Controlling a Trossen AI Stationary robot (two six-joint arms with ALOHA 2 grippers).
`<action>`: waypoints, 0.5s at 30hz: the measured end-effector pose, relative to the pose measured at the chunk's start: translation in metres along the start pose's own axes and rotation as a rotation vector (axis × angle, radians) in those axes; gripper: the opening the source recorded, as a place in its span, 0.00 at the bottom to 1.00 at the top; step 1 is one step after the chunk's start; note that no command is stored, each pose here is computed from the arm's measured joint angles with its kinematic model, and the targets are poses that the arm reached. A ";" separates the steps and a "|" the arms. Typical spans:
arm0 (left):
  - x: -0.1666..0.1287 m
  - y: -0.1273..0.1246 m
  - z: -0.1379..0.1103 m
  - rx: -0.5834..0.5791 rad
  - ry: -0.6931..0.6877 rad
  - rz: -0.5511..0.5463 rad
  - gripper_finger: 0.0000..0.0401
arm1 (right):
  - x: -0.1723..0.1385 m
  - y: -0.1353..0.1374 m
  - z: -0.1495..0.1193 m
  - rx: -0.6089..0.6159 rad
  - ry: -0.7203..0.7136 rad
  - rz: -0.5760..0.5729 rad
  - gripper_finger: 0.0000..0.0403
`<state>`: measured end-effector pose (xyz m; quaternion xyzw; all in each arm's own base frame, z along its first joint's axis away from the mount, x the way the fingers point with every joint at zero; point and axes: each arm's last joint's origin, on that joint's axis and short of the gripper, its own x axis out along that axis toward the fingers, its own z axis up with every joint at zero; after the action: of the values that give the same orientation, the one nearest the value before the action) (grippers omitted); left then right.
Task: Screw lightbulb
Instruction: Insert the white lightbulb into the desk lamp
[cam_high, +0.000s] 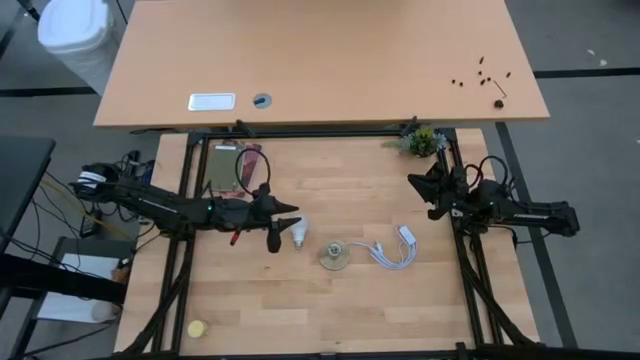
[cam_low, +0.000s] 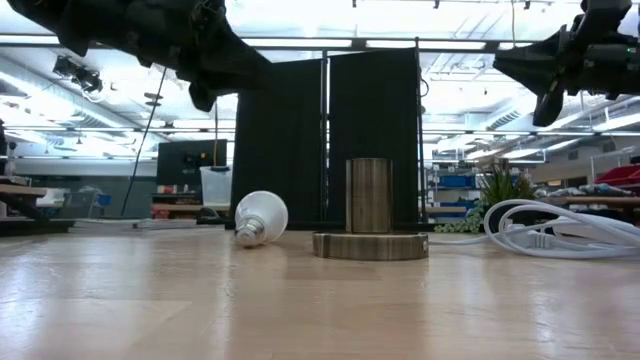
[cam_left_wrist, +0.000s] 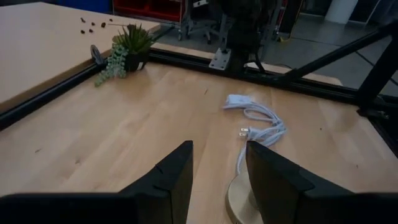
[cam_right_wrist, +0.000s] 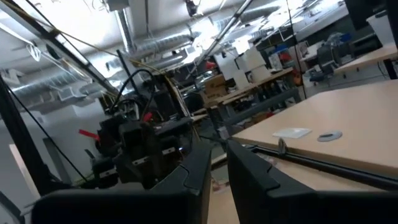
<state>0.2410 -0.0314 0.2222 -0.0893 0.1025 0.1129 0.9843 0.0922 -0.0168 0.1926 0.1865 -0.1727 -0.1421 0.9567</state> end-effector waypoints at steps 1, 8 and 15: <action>0.000 0.000 0.000 0.000 0.000 0.000 0.38 | 0.000 0.000 0.000 -0.001 0.000 0.000 0.15; -0.001 0.005 -0.010 -0.028 0.090 0.083 0.38 | 0.000 0.002 0.001 -0.027 0.006 0.056 0.15; -0.002 0.005 -0.014 -0.079 0.215 0.153 0.38 | 0.003 0.005 -0.009 -0.053 0.134 0.181 0.15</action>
<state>0.2352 -0.0297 0.2087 -0.1315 0.2096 0.1814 0.9518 0.0996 -0.0105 0.1878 0.1539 -0.1205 -0.0469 0.9796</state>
